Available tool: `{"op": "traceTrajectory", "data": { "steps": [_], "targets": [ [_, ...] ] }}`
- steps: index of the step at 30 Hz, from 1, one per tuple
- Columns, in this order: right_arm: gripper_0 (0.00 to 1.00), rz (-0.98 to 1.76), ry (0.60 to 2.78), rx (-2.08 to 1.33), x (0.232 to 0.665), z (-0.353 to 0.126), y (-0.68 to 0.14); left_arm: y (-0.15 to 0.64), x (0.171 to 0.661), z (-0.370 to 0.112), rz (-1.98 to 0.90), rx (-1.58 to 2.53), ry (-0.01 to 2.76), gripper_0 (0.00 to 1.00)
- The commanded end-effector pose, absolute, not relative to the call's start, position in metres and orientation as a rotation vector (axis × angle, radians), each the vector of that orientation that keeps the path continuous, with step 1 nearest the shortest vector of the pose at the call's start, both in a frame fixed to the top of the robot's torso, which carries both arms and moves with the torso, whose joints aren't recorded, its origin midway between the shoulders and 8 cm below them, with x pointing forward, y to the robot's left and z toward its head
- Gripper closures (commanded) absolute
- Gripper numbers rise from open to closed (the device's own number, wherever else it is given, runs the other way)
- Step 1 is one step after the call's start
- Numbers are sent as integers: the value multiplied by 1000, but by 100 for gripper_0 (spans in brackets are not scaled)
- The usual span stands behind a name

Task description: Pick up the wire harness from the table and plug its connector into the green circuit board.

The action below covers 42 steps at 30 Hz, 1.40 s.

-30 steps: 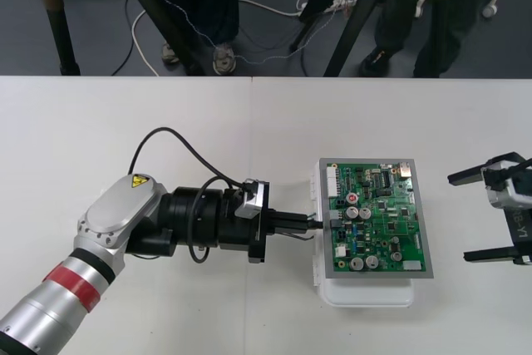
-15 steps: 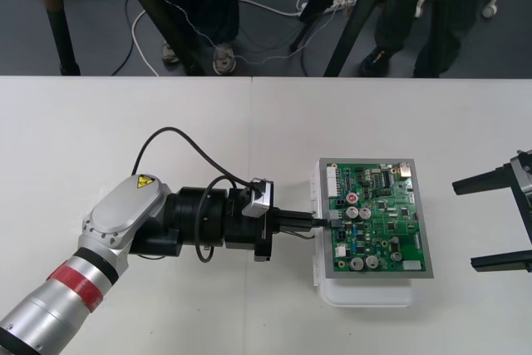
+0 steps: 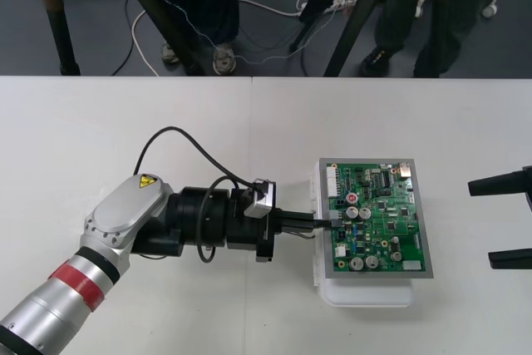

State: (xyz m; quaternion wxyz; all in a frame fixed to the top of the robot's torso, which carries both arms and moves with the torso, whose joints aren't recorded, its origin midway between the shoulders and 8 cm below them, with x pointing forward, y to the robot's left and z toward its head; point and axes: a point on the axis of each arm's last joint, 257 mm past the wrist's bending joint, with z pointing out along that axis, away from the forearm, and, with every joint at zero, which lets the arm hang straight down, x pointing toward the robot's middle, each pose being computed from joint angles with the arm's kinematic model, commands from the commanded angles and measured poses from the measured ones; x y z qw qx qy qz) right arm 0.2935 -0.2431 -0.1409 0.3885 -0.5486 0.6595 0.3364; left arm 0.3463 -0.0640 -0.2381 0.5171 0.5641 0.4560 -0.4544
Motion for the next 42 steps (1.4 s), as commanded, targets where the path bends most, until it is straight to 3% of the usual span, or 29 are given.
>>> {"op": "traceTrajectory", "data": {
  "steps": [1, 18, 42],
  "targets": [
    [0, 820, 1609, -1404, 295, -130, -247, -88, 346, -217, -1097, 1357, 1033, 100],
    [0, 656, 1350, -1609, 293, -127, -240, -89, 354, -216, -1078, 1334, 1048, 100],
    [0, 661, 1392, -1592, 297, -159, -233, -99, 344, -209, -1110, 1337, 1013, 100]
  ]
}}
